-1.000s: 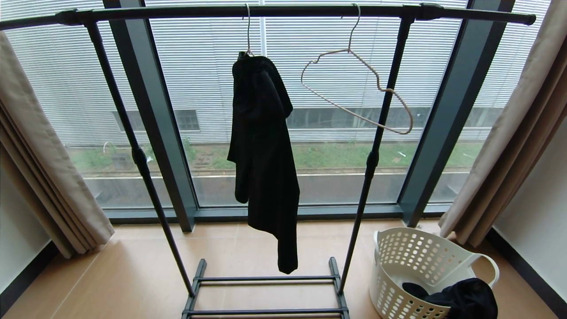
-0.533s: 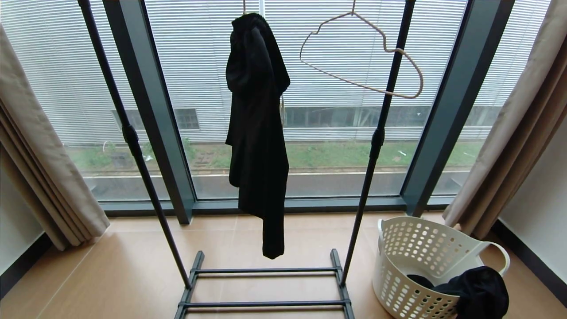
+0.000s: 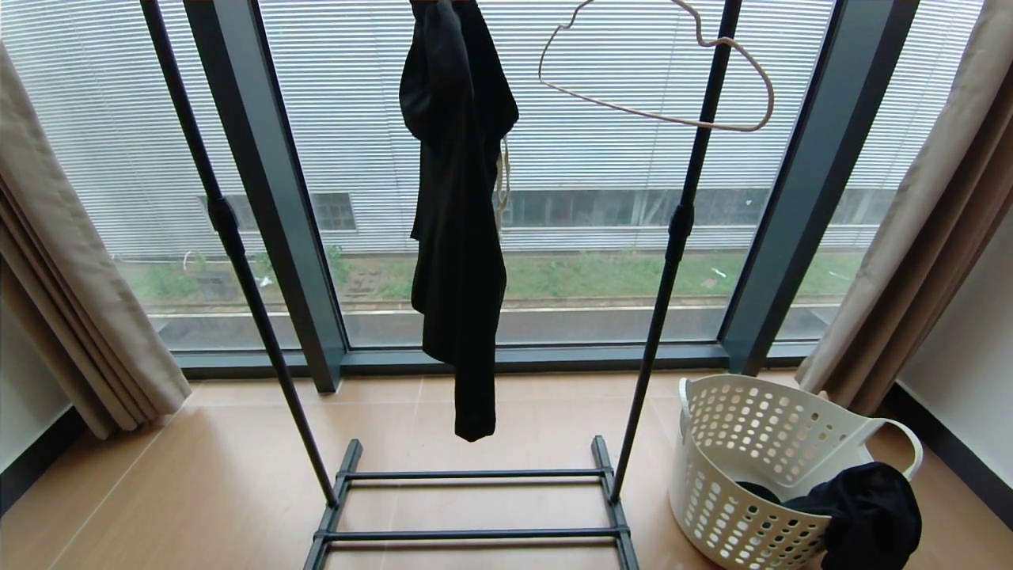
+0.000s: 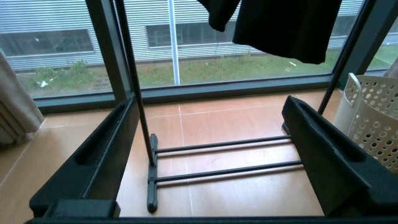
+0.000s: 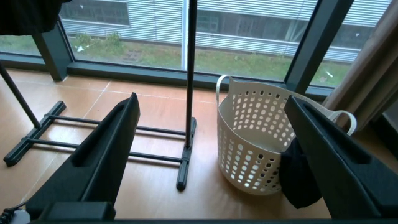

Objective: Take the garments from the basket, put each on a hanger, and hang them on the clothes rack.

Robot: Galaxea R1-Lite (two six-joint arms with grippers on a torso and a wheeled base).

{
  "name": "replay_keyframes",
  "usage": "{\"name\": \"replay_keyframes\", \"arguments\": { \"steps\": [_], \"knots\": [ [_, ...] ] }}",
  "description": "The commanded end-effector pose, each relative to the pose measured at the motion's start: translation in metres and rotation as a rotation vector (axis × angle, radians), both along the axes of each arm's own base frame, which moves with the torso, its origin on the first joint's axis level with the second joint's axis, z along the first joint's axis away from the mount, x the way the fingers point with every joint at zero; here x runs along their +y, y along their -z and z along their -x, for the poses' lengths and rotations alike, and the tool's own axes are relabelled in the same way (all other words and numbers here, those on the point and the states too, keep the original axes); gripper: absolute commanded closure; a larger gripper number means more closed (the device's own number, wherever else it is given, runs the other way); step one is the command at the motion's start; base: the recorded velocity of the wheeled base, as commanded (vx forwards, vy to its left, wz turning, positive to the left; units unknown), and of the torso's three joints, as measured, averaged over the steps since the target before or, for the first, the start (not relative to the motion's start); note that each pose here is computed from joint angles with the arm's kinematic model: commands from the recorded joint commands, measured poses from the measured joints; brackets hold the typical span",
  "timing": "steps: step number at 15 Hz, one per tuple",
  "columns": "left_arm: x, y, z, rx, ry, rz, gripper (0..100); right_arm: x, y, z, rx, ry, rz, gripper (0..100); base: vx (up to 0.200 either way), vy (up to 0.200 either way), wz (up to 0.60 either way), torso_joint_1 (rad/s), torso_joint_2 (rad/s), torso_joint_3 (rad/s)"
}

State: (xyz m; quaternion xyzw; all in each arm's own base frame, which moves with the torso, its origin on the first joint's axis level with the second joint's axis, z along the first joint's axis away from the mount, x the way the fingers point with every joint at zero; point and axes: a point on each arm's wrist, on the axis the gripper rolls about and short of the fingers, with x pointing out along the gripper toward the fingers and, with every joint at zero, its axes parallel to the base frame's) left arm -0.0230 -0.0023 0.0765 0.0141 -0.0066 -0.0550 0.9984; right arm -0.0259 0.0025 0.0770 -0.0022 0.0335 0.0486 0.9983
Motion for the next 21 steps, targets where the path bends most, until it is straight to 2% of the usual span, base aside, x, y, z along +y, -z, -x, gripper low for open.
{"name": "replay_keyframes", "arguments": {
  "steps": [1,8,18,21],
  "knots": [
    [0.0000,-0.0001,-0.0001,0.001,0.000,0.000,0,0.0000,-0.0001,-0.0001,0.001,-0.001,0.001,0,0.000,0.000,0.00,0.000,0.00,0.000],
    [0.0000,-0.0001,-0.0001,0.001,0.000,0.002,0,0.0000,-0.0001,-0.0001,0.002,0.000,0.000,0,0.000,0.000,-0.60,0.002,0.00,0.001],
    [0.0000,-0.0001,-0.0001,0.001,0.000,0.002,0,0.0000,-0.0001,-0.0001,0.001,-0.001,0.001,0,0.000,0.000,0.00,0.000,0.00,0.000],
    [0.0000,-0.0001,-0.0001,0.001,0.000,0.002,0,0.0000,-0.0001,-0.0001,0.001,-0.001,0.001,0,0.000,-0.200,0.00,-0.001,0.00,0.001]
  ]
}}
